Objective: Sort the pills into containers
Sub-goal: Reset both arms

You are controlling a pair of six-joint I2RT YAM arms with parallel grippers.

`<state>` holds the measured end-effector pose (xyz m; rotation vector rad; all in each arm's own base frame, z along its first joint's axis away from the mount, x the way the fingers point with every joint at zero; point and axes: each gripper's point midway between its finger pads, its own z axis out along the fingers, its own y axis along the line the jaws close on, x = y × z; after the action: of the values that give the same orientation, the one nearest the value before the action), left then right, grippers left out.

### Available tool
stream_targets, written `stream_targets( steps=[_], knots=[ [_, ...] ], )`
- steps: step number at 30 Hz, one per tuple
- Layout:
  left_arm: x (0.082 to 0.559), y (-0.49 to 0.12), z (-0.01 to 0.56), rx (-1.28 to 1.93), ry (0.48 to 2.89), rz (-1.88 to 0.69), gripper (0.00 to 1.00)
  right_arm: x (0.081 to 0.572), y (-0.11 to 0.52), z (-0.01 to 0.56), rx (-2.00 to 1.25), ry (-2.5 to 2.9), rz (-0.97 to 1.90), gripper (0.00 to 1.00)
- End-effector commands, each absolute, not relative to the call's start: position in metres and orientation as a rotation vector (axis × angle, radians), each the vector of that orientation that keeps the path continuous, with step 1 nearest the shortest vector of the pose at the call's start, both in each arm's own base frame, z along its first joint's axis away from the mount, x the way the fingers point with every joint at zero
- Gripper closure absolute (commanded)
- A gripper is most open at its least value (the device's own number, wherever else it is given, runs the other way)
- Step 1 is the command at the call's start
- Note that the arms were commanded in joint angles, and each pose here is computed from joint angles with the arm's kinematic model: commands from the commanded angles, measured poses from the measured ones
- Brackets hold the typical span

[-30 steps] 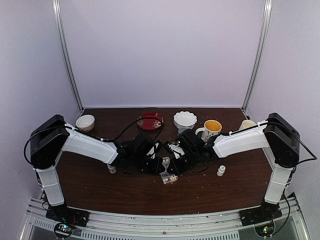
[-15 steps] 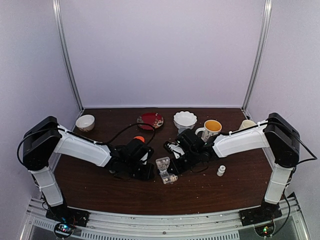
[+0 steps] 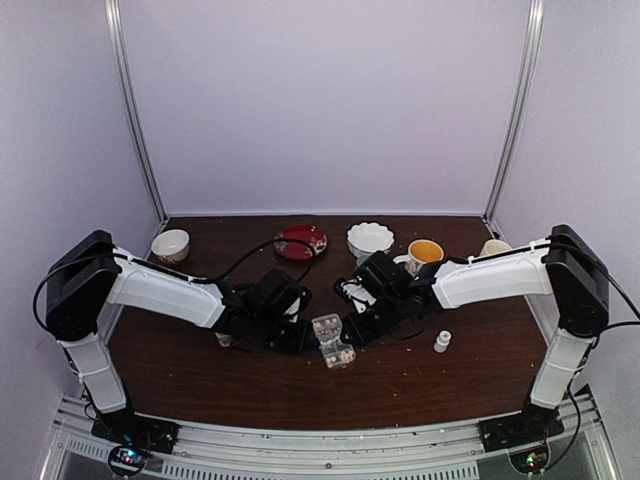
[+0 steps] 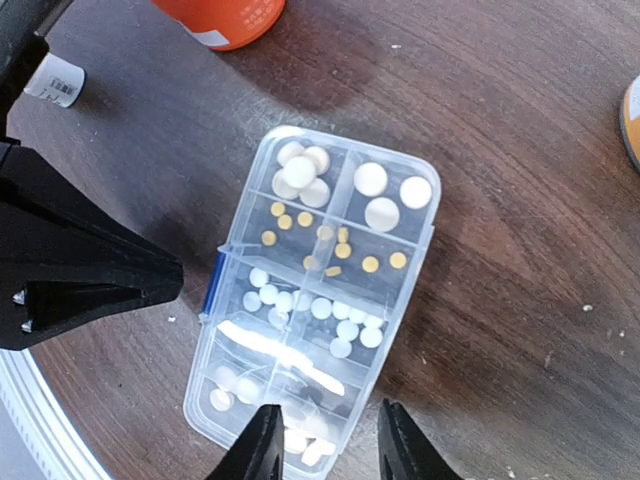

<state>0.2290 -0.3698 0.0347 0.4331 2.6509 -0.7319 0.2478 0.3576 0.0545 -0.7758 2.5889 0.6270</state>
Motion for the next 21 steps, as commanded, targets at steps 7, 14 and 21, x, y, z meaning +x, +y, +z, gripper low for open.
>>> stream_targets(
  steps=[7, 14, 21],
  knots=[
    [0.237, -0.376, 0.034, 0.447, 2.640, -0.721, 1.00, 0.264, 0.358, 0.053, -0.763, 2.601, 0.546, 0.59],
    [0.238, -0.379, 0.034, 0.451, 2.640, -0.721, 1.00, 0.265, 0.359, 0.030, -0.785, 2.651, 0.494, 0.55],
    [0.239, -0.379, 0.030, 0.454, 2.654, -0.702, 1.00, 0.263, 0.353, 0.018, -0.793, 2.675, 0.431, 0.64]
  ],
)
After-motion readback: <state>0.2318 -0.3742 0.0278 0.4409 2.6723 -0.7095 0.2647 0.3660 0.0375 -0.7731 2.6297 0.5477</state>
